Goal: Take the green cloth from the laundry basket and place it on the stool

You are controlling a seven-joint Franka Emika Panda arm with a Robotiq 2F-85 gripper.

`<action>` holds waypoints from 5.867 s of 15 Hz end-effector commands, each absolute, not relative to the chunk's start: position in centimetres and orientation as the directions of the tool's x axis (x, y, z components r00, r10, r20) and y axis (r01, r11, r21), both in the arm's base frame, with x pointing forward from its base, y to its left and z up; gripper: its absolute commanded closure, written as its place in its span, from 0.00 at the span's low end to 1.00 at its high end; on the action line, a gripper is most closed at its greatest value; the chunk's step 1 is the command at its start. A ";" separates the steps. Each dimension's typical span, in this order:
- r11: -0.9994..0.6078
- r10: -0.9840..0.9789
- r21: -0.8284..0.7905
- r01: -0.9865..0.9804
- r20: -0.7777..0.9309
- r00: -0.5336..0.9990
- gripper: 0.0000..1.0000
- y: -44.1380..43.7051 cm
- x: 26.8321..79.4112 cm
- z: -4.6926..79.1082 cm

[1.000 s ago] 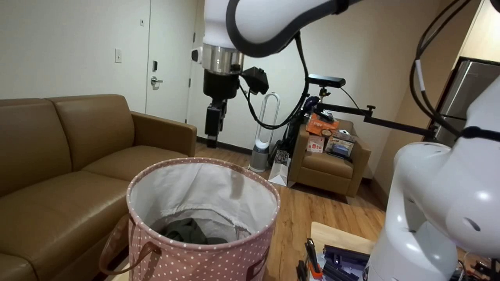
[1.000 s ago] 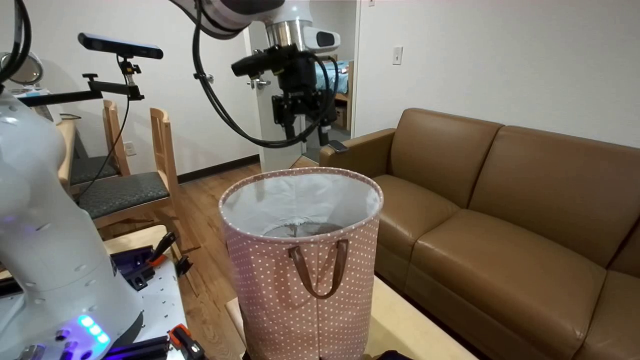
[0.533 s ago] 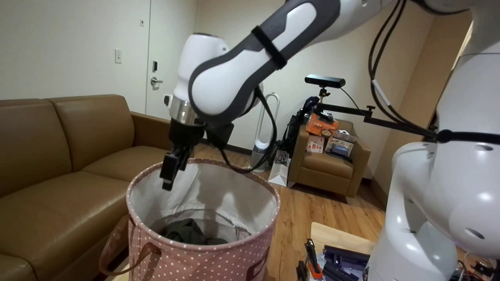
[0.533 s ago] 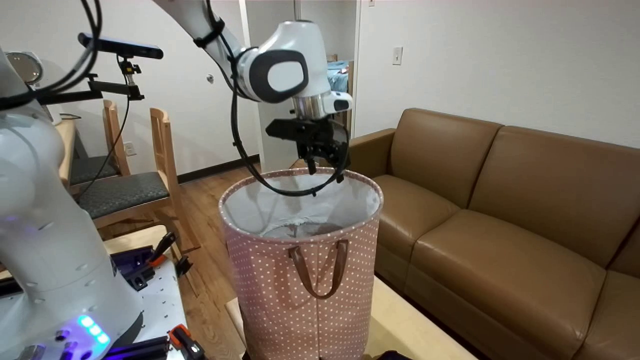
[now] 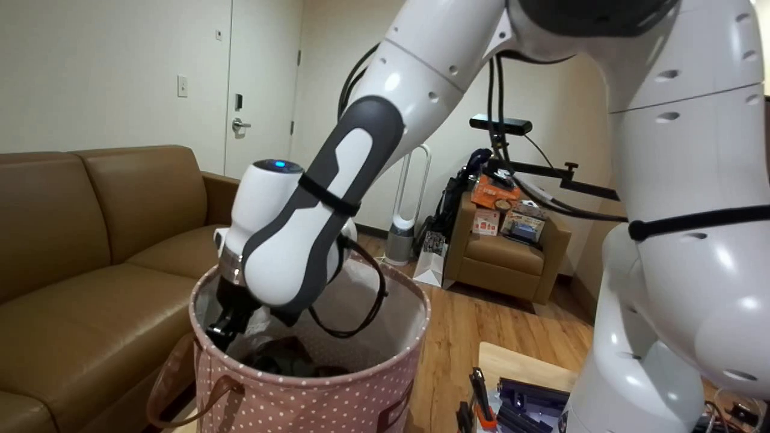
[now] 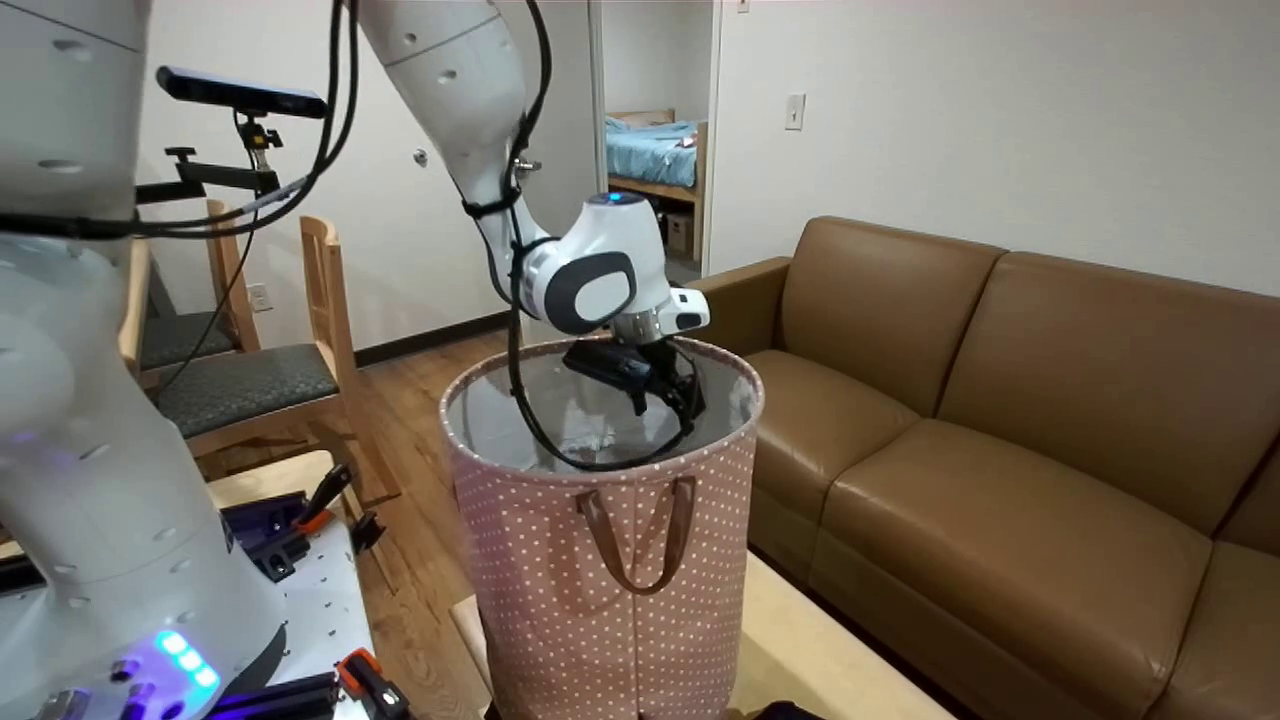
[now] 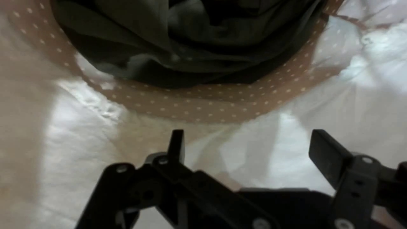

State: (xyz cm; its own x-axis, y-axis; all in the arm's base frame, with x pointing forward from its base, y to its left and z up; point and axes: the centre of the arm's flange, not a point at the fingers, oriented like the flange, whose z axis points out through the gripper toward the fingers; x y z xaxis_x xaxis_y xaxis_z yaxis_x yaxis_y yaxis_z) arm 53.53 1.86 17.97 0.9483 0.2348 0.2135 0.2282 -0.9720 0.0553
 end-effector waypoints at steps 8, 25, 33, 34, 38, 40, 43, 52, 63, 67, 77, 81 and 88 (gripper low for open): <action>-0.985 0.139 -0.087 0.147 0.090 0.986 0.00 5.3 51.2 6.3; -0.996 0.034 -0.086 0.031 -0.038 0.999 0.00 1.3 43.8 1.0; -1.000 0.028 -0.003 0.028 -0.024 0.999 0.00 0.7 46.6 2.6; -1.000 0.017 0.013 0.017 -0.040 0.999 0.00 0.1 46.5 2.3; -0.999 -0.034 0.011 -0.032 -0.148 0.988 0.00 -0.8 45.3 0.6; -0.999 -0.043 -0.021 -0.049 -0.223 0.974 0.00 -0.7 44.6 -0.2; -0.997 -0.063 -0.033 -0.076 -0.291 0.955 0.00 -0.7 43.8 -1.4; -0.982 -0.177 -0.009 -0.188 -0.297 0.938 0.59 -3.2 43.4 -1.3; -0.984 -0.163 -0.057 -0.171 -0.117 0.980 0.97 -3.6 45.5 6.3; -0.985 -0.161 -0.070 -0.161 -0.003 0.987 0.97 -3.6 45.4 10.5; -0.975 -0.224 -0.054 -0.217 0.216 0.950 0.97 -6.1 42.5 19.6; -0.968 -0.250 -0.061 -0.243 0.313 0.916 0.97 -7.0 41.0 24.0; -0.959 -0.272 -0.052 -0.278 0.443 0.854 0.97 -8.1 38.6 31.2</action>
State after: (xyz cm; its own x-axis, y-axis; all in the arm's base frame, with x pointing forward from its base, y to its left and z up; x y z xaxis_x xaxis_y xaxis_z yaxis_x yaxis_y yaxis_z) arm 41.24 -7.14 26.60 0.8900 -0.2730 0.3651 -0.2734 -0.9605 -0.0517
